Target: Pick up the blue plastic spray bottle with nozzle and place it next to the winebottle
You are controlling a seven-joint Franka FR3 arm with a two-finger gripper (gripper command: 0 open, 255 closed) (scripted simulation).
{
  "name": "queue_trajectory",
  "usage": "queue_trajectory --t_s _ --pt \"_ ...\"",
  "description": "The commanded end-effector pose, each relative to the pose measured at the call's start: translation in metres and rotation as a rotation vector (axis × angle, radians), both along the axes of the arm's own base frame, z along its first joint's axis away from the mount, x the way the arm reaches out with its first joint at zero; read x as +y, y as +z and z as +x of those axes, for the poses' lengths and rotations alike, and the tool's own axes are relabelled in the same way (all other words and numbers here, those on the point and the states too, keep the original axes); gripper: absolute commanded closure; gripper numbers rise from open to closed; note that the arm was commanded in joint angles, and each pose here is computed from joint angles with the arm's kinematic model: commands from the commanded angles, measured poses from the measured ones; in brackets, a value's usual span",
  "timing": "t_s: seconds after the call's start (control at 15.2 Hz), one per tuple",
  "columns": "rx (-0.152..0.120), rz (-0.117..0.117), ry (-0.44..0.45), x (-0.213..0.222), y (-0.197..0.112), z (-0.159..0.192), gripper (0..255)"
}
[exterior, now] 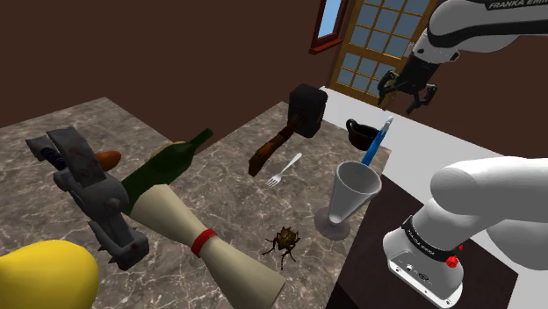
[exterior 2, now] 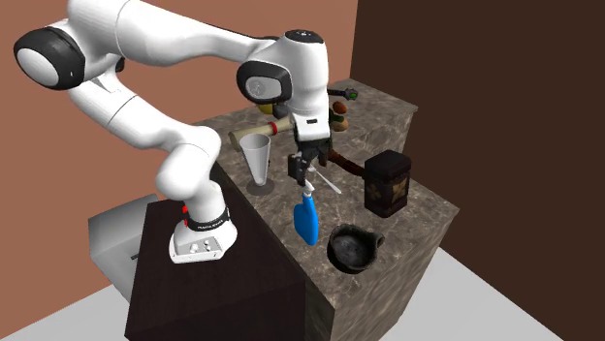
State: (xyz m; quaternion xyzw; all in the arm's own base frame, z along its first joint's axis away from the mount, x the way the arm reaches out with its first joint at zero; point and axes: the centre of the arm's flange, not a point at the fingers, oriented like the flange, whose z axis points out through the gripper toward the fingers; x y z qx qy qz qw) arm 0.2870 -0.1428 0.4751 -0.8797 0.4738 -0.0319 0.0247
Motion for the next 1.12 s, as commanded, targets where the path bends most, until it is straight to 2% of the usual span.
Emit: queue_trajectory --t_s 0.0,0.46,0.99,1.06 --pt "0.012 0.001 -0.074 -0.008 -0.012 -0.007 0" --pt "0.012 0.001 -0.074 -0.008 -0.052 -0.004 0" --pt "0.012 0.001 -0.074 -0.008 -0.052 -0.004 0" --pt "0.012 0.001 -0.074 -0.008 -0.052 -0.004 255"
